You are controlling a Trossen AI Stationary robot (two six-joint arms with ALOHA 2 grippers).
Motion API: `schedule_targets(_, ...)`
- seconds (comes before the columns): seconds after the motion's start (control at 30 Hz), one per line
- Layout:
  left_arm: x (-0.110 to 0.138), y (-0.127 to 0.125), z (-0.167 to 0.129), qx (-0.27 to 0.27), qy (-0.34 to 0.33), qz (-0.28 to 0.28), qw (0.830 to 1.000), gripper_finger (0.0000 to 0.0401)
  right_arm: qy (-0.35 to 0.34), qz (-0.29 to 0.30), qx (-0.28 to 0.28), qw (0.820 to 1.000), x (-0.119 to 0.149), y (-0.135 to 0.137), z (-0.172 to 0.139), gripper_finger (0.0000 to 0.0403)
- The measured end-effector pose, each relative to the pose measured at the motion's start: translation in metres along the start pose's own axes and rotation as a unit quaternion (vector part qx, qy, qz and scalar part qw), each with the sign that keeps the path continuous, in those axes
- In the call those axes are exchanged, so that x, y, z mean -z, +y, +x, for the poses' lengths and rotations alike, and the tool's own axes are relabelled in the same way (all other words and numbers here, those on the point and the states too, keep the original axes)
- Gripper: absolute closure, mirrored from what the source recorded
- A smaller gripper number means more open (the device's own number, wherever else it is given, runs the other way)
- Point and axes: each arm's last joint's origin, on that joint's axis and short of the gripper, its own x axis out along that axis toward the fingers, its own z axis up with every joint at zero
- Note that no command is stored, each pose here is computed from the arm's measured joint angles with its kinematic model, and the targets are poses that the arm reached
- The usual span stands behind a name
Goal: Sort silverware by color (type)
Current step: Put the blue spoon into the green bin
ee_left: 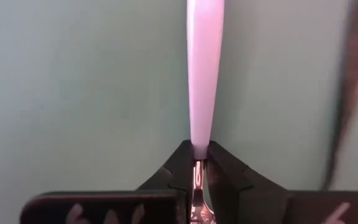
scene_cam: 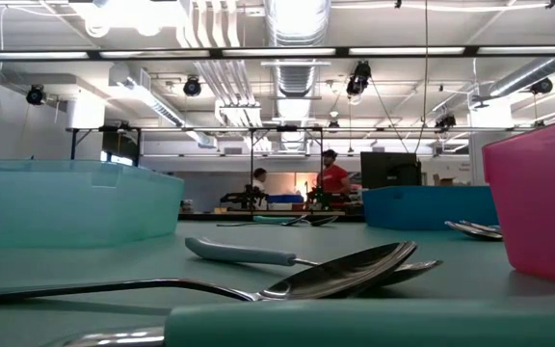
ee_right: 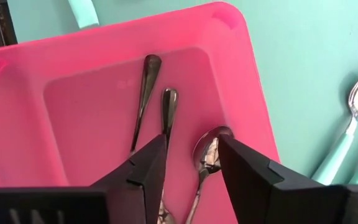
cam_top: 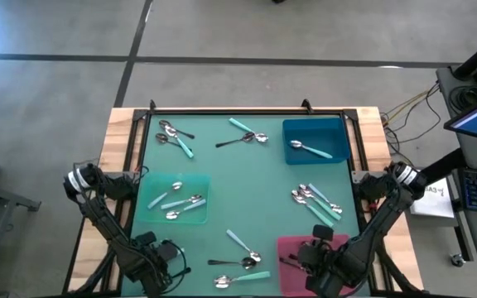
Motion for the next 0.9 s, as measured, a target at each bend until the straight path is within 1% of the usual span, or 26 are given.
schedule_targets(0.1, -0.003, 0.009, -0.006, -0.022, -0.009, -0.013, 1.000, 0.0394, 0.000, -0.001, 0.002, 1.000, -0.005, -0.003, 0.001, 0.0269)
schedule_targets(0.2, -0.006, 0.014, -0.025, -0.008, -0.033, -0.035, 0.999, 0.0394, -0.001, 0.009, 0.005, 1.000, -0.013, -0.009, 0.002, 0.0267)
schedule_targets(0.3, -0.014, 0.020, -0.046, -0.003, -0.080, -0.053, 0.995, 0.0394, -0.002, 0.006, 0.008, 1.000, -0.020, -0.014, 0.003, 0.0264)
schedule_targets(0.37, -0.021, 0.023, -0.067, 0.014, -0.125, -0.062, 0.990, 0.0394, -0.001, 0.001, 0.010, 1.000, -0.024, -0.017, 0.004, 0.0264)
schedule_targets(0.43, -0.026, 0.028, -0.087, 0.019, -0.171, -0.064, 0.983, 0.0394, -0.001, -0.009, 0.012, 1.000, -0.028, -0.020, 0.005, 0.0265)
schedule_targets(0.57, -0.037, 0.046, -0.127, -0.007, -0.249, -0.060, 0.967, 0.0394, 0.001, -0.038, 0.018, 0.999, -0.036, -0.026, 0.009, 0.0270)
schedule_targets(0.63, -0.042, 0.058, -0.142, -0.033, -0.273, -0.058, 0.960, 0.0394, -0.002, -0.045, 0.025, 0.999, -0.042, -0.031, 0.011, 0.0270)
schedule_targets(0.7, -0.047, 0.070, -0.148, -0.065, -0.279, -0.060, 0.956, 0.0394, -0.013, -0.049, 0.040, 0.998, -0.048, -0.036, 0.013, 0.0268)
schedule_targets(0.77, -0.053, 0.082, -0.149, -0.085, -0.275, -0.064, 0.956, 0.0394, -0.027, -0.051, 0.058, 0.997, -0.054, -0.041, 0.015, 0.0267)
schedule_targets(0.9, -0.065, 0.104, -0.126, -0.115, -0.238, -0.061, 0.962, 0.0394, -0.036, -0.047, 0.079, 0.995, -0.065, -0.051, 0.018, 0.0266)
